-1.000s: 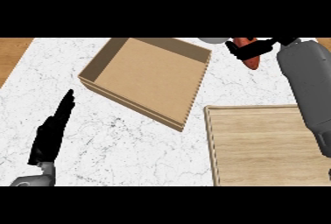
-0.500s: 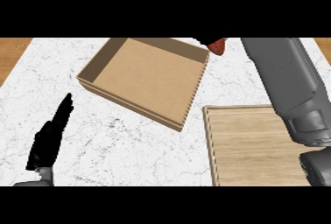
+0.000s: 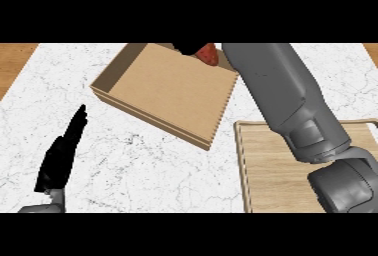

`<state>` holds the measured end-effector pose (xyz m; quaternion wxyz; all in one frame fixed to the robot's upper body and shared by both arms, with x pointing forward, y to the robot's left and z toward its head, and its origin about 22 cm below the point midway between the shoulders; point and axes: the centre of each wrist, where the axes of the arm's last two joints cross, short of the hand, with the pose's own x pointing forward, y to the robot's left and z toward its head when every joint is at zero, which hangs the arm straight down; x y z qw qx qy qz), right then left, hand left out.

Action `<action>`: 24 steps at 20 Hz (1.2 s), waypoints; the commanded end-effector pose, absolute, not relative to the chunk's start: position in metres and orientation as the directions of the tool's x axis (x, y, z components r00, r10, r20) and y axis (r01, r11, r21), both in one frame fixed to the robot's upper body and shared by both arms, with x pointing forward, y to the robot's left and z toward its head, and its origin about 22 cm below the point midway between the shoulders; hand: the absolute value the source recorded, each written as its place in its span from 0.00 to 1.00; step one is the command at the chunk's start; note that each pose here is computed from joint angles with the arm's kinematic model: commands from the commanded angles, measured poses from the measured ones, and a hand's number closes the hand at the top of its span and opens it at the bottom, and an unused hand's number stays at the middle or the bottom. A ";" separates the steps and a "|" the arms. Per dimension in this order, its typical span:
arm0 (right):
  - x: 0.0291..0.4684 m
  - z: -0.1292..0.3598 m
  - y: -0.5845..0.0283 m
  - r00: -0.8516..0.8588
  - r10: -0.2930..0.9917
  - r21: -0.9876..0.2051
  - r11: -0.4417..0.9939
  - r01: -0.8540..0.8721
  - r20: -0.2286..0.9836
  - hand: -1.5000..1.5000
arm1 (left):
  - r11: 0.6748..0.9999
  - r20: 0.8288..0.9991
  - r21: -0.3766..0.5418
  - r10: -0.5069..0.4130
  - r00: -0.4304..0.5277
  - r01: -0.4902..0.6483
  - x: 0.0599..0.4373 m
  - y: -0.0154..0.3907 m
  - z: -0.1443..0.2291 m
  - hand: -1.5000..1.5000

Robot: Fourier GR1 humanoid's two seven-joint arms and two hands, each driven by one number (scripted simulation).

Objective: Pick the sweet potato from the tray and place it in the cardboard box

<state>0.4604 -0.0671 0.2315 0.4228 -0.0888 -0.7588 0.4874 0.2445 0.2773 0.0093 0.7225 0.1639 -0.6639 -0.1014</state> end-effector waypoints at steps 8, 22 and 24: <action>0.457 0.175 -0.036 -0.537 0.664 -0.855 0.399 -0.332 0.519 1.00 | 0.930 0.929 0.365 -0.361 0.080 -0.043 0.262 0.285 0.021 0.50; 0.460 0.157 -0.051 -0.371 0.464 -0.576 0.763 -0.294 0.804 0.00 | 0.929 0.928 0.371 -0.371 0.039 -0.002 0.275 0.251 0.022 0.50; 0.462 0.173 -0.046 -0.363 0.393 -0.500 0.821 -0.275 0.845 0.00 | 0.932 0.931 0.362 -0.361 0.048 -0.021 0.270 0.256 0.014 0.50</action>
